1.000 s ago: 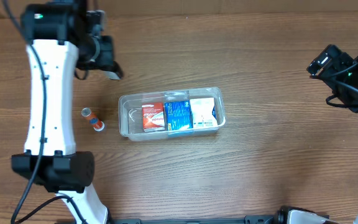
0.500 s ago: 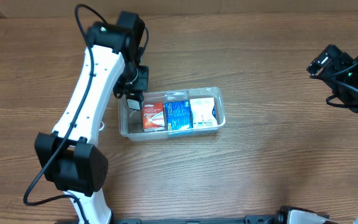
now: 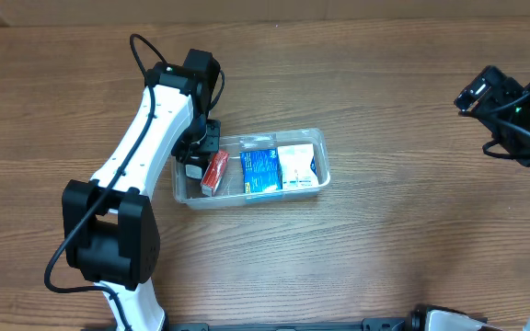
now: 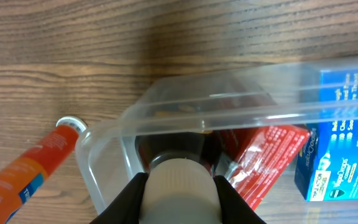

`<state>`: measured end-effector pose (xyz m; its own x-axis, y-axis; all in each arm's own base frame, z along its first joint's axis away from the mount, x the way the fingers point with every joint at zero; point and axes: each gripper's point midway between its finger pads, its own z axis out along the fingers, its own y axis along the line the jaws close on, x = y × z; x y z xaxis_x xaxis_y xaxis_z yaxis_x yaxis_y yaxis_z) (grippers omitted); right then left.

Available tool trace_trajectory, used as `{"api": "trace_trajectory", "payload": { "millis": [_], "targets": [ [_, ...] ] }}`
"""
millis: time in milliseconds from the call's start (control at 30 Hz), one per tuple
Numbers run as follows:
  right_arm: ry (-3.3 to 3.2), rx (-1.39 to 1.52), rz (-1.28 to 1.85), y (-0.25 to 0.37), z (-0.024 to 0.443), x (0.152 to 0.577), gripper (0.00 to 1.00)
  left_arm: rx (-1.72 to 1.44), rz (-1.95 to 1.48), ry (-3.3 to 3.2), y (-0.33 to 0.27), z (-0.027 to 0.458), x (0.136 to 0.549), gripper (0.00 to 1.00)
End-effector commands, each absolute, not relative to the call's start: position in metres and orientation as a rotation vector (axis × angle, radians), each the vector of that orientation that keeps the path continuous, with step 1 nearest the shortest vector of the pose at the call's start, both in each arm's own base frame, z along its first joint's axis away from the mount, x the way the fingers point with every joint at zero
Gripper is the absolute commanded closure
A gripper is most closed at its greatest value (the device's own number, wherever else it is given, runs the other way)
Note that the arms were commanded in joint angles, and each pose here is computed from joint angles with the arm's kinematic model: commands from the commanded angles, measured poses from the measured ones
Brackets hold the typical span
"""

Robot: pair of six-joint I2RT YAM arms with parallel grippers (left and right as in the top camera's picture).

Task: Pack container
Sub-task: 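Lower the dark bottle into the container's left end and release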

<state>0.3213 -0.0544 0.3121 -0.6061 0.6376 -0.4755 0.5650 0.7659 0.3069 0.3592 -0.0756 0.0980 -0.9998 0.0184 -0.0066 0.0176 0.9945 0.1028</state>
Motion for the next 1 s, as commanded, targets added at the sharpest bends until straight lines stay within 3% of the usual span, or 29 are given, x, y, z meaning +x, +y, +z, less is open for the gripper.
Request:
{"api": "trace_trajectory", "payload": {
  "millis": [0, 300, 600, 800, 867, 967],
  "targets": [
    [2.363, 0.899, 0.177, -0.055, 0.318, 0.322, 0.0, -0.029, 0.128, 3.092, -0.079, 0.119, 0.367, 0.83],
    [2.363, 0.899, 0.177, -0.055, 0.318, 0.322, 0.0, -0.075, 0.22, 3.071, -0.067, 0.134, 0.369, 0.75],
    [2.363, 0.899, 0.176, -0.055, 0.318, 0.322, 0.0, -0.068, 0.157, 3.087, -0.075, 0.107, 0.369, 0.74],
    [2.363, 0.899, 0.177, -0.055, 0.318, 0.322, 0.0, -0.076, 0.15, 3.074, -0.075, 0.099, 0.372, 0.63],
    [2.363, 0.899, 0.177, -0.055, 0.318, 0.322, 0.0, -0.078, 0.144, 3.06, -0.075, 0.099, 0.376, 0.53],
    [2.363, 0.899, 0.177, -0.055, 0.318, 0.322, 0.0, -0.079, 0.141, 3.053, -0.076, 0.103, 0.377, 0.55]
  ]
}}
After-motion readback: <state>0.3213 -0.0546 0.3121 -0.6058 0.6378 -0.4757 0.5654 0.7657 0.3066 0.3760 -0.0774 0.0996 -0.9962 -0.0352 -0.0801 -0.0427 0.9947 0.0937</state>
